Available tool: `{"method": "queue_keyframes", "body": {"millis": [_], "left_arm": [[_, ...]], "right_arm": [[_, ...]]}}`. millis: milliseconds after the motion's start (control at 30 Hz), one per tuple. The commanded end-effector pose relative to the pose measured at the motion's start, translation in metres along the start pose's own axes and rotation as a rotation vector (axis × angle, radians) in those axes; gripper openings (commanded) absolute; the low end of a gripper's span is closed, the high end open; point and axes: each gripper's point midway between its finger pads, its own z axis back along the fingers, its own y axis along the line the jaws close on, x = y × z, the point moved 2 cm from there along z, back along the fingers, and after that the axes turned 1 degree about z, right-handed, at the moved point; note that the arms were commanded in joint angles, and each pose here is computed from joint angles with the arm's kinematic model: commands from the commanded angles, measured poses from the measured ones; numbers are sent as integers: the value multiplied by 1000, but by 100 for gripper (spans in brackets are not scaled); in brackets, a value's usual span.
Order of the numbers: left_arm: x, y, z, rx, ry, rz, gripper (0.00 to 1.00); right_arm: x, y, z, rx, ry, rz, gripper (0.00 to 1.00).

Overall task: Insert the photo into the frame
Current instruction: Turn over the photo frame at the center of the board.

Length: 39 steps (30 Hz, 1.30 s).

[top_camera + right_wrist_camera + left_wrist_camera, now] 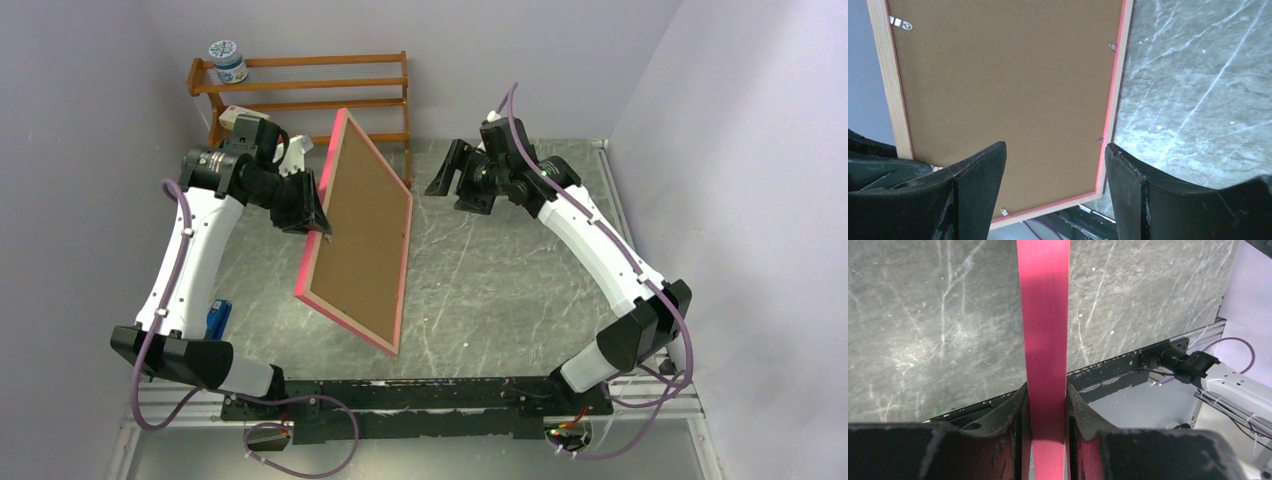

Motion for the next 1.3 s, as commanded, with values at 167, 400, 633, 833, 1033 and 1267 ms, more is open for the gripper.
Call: {"method": "queue_keyframes", "body": {"millis": [167, 400, 633, 833, 1033, 1267], "left_arm": [[10, -21, 33, 19, -109, -171, 3], [31, -37, 45, 61, -218, -279, 3], [42, -60, 44, 116, -304, -423, 2], [34, -77, 28, 139, -308, -505, 3], [24, -96, 19, 115, -322, -499, 3], [0, -116, 4, 36, -315, -482, 7]], "right_arm": [[0, 42, -5, 218, 46, 38, 80], [2, 81, -2, 325, 53, 3, 88], [20, 127, 5, 401, 19, -53, 93], [31, 129, 1, 361, -24, -119, 94], [29, 107, -8, 228, -64, -161, 93], [23, 88, -11, 147, -68, -179, 93]]}}
